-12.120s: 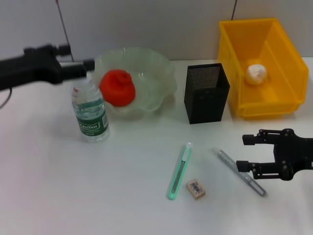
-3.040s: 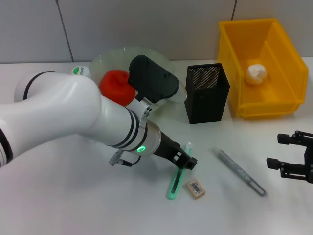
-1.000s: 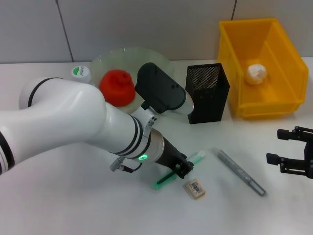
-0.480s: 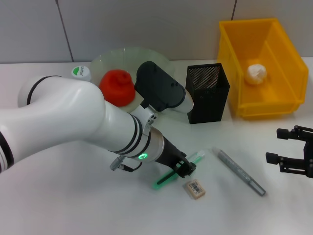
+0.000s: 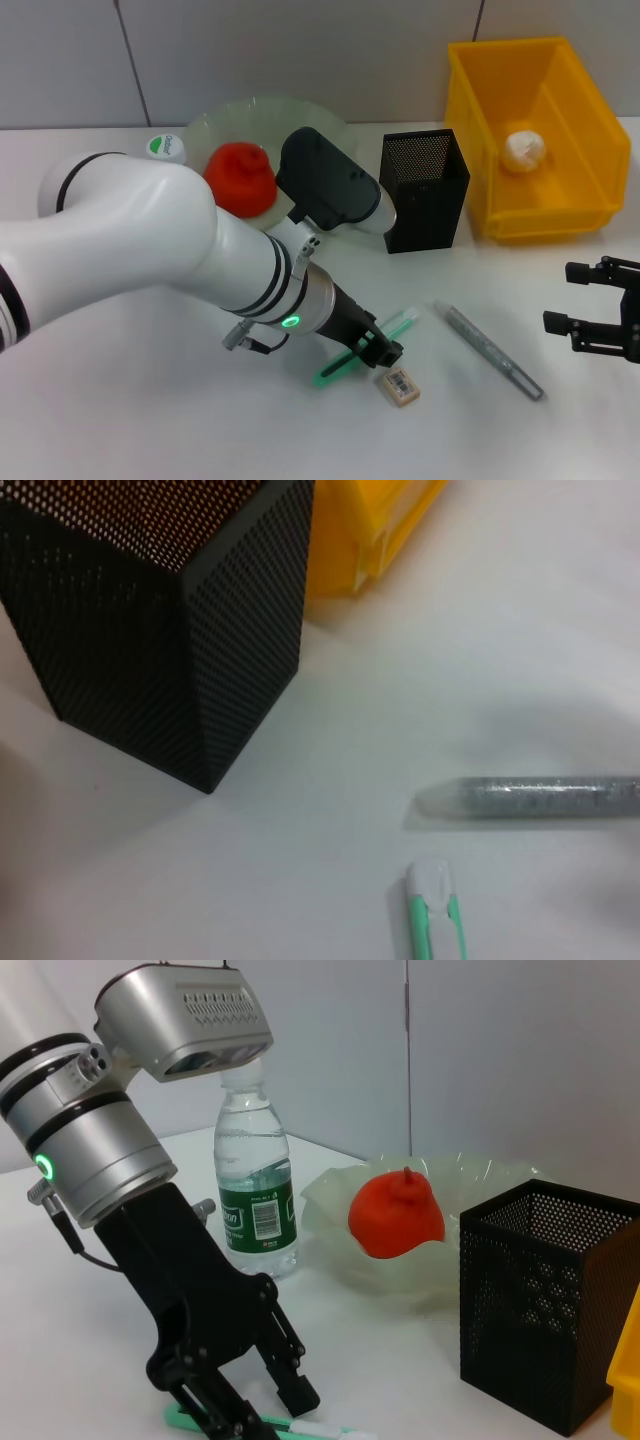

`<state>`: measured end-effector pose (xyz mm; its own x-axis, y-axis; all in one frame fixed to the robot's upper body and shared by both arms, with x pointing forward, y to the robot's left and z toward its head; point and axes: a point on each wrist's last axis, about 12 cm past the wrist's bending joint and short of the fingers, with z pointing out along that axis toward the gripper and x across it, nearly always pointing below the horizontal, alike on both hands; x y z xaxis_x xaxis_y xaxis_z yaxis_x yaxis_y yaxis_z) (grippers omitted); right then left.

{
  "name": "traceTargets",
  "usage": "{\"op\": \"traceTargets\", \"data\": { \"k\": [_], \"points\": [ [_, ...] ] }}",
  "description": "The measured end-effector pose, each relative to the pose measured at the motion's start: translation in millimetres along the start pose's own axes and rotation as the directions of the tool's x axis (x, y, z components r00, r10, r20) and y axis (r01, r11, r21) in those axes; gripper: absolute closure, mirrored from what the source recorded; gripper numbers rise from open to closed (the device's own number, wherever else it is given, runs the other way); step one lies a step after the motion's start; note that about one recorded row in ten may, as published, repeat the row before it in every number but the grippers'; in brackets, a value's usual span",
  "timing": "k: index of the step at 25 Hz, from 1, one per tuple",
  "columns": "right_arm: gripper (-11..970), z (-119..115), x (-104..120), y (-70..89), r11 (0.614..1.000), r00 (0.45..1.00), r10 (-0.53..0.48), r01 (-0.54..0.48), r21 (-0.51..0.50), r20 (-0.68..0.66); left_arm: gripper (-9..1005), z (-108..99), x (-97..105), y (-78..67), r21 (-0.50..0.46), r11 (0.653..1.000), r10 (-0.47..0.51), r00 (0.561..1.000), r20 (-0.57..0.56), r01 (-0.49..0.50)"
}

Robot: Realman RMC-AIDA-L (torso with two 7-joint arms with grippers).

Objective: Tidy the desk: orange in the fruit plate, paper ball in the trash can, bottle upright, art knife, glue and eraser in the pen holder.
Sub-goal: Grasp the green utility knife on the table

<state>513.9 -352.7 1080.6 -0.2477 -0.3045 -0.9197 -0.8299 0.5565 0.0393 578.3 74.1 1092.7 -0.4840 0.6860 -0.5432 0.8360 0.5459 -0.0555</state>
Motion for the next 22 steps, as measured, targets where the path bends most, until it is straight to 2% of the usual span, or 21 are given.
{"op": "traceTargets", "data": {
  "k": [9, 22],
  "points": [
    [240, -0.4, 0.4, 0.2, 1.000, 1.000, 0.002, -0.002, -0.001, -0.001, 514, -6.3, -5.1, -4.9, 0.031, 0.999, 0.016, 1.000, -0.024, -0.015],
    [241, -0.4, 0.3, 0.6, 1.000, 1.000, 0.001, -0.001, -0.007, -0.004, 517, -21.0, -16.3, -0.9, 0.004, 0.996, 0.086, 0.985, -0.151, -0.087]
  ]
}}
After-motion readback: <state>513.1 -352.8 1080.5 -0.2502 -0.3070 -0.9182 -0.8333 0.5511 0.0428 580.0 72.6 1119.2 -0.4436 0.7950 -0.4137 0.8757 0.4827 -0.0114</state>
